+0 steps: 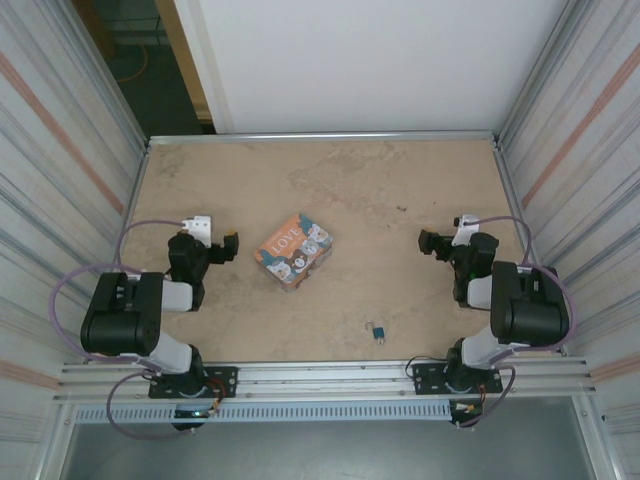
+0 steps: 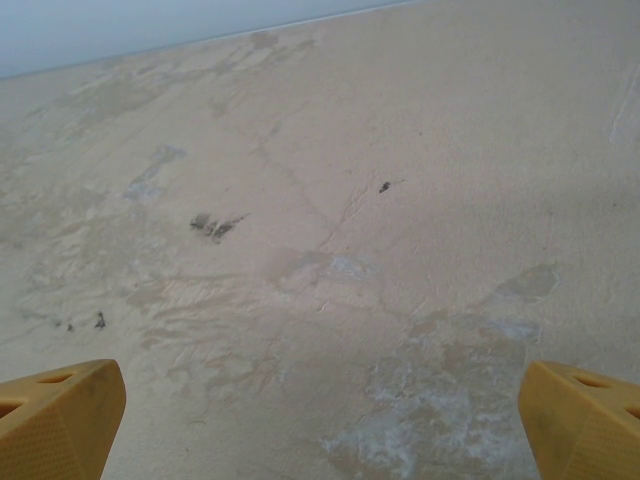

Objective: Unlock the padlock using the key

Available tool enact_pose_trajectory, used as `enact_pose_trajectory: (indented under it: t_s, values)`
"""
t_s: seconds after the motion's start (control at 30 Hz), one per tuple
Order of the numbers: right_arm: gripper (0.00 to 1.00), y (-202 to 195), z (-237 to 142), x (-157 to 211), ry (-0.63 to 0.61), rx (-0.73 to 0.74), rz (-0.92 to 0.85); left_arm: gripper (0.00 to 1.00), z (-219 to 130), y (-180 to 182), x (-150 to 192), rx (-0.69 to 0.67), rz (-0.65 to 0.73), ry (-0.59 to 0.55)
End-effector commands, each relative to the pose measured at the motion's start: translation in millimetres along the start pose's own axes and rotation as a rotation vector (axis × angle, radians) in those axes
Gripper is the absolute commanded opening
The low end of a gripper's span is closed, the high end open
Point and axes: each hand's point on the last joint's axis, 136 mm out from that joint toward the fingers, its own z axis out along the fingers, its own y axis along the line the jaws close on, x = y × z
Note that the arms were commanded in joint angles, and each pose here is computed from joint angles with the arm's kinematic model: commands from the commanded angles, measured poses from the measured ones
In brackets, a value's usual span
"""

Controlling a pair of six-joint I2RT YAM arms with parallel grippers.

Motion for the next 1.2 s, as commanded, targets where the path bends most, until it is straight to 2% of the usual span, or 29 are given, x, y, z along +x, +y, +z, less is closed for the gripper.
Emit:
enact_pose_trajectory:
  t_s: [0.0, 0.17, 0.3, 1.17]
  values:
    - [0.99, 3.7, 6.6, -16.9, -0.032, -0.035, 0.007, 0.99, 11.8, -1.8, -17.6, 0.032, 0.023, 0.005]
    - [0.99, 8.6, 17.6, -14.0, 0.028, 0.002, -0.041, 0.99, 14.9, 1.0, -16.1, 0.032, 0.008, 0.025]
    - [0.99, -4.8, 20.6, -14.2, 0.041, 0.125, -0.035, 0.99, 14.9, 0.5, -15.9, 0.034, 0.008, 0.027]
    - [0.99, -5.6, 20.4, -15.0, 0.035, 0.155, -0.048, 0.99, 14.6, 0.8, -15.9, 0.032, 0.01, 0.026]
